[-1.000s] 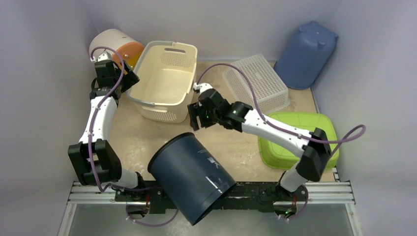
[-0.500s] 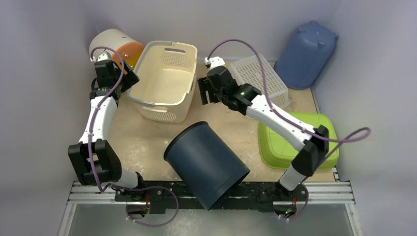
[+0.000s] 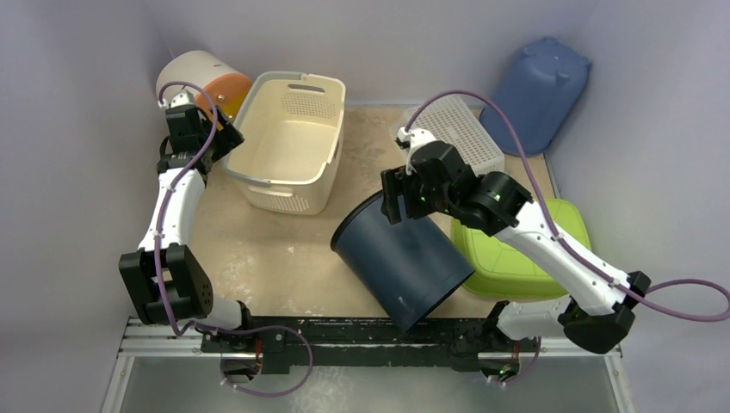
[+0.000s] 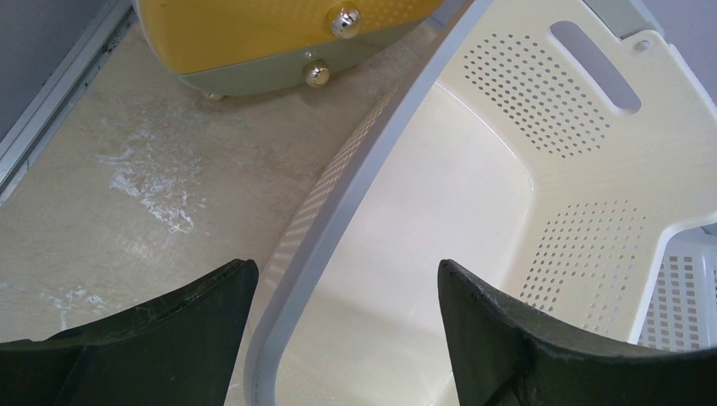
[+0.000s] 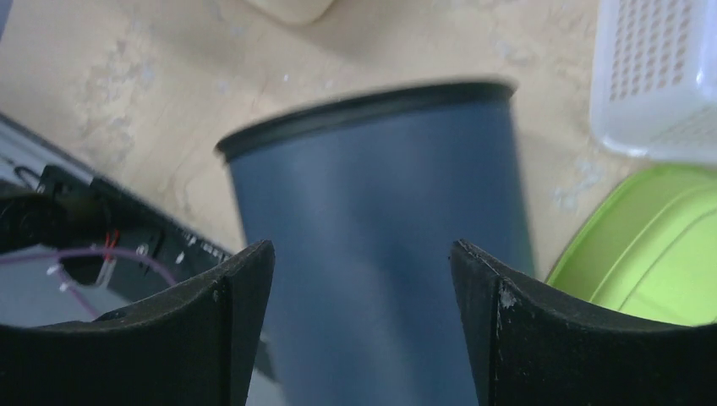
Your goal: Turn the large container upside down
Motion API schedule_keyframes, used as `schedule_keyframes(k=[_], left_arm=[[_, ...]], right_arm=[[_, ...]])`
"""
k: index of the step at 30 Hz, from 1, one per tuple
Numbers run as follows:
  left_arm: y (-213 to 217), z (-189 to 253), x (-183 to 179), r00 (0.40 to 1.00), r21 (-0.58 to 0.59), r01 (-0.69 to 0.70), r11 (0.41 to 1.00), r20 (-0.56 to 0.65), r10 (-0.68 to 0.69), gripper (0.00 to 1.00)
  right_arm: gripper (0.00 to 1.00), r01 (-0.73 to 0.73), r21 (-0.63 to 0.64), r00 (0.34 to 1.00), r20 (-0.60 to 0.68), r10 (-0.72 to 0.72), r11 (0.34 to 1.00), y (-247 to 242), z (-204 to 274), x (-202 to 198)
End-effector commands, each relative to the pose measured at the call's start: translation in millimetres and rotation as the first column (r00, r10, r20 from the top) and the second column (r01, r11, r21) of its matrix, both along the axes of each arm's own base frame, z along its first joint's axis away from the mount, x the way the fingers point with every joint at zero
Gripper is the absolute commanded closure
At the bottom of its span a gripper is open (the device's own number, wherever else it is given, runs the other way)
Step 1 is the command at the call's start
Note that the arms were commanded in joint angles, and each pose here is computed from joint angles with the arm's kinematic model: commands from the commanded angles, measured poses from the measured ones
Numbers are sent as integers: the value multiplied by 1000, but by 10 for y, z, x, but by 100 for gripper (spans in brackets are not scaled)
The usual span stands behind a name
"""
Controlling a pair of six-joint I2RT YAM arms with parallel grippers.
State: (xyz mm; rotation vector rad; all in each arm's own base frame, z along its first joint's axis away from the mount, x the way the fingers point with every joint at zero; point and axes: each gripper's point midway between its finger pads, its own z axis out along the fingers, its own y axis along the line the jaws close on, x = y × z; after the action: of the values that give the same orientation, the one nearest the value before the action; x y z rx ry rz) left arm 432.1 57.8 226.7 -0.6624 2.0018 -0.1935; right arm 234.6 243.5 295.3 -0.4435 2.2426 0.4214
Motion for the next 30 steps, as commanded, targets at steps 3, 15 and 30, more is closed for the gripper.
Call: schedule_keyframes(k=[3, 15, 30], left_arm=[[60, 219, 106, 998, 30, 0, 1000, 64, -2, 22], [52, 203, 159, 998, 26, 8, 1000, 60, -9, 22], [58, 176, 173, 998, 29, 8, 1000, 58, -10, 22]], right_arm=[[22, 42, 74, 993, -113, -34, 996, -275, 80, -460], [25, 26, -3, 983, -182, -26, 1000, -573, 4, -749], [23, 170, -164, 975, -115, -189, 972, -300, -609, -82]])
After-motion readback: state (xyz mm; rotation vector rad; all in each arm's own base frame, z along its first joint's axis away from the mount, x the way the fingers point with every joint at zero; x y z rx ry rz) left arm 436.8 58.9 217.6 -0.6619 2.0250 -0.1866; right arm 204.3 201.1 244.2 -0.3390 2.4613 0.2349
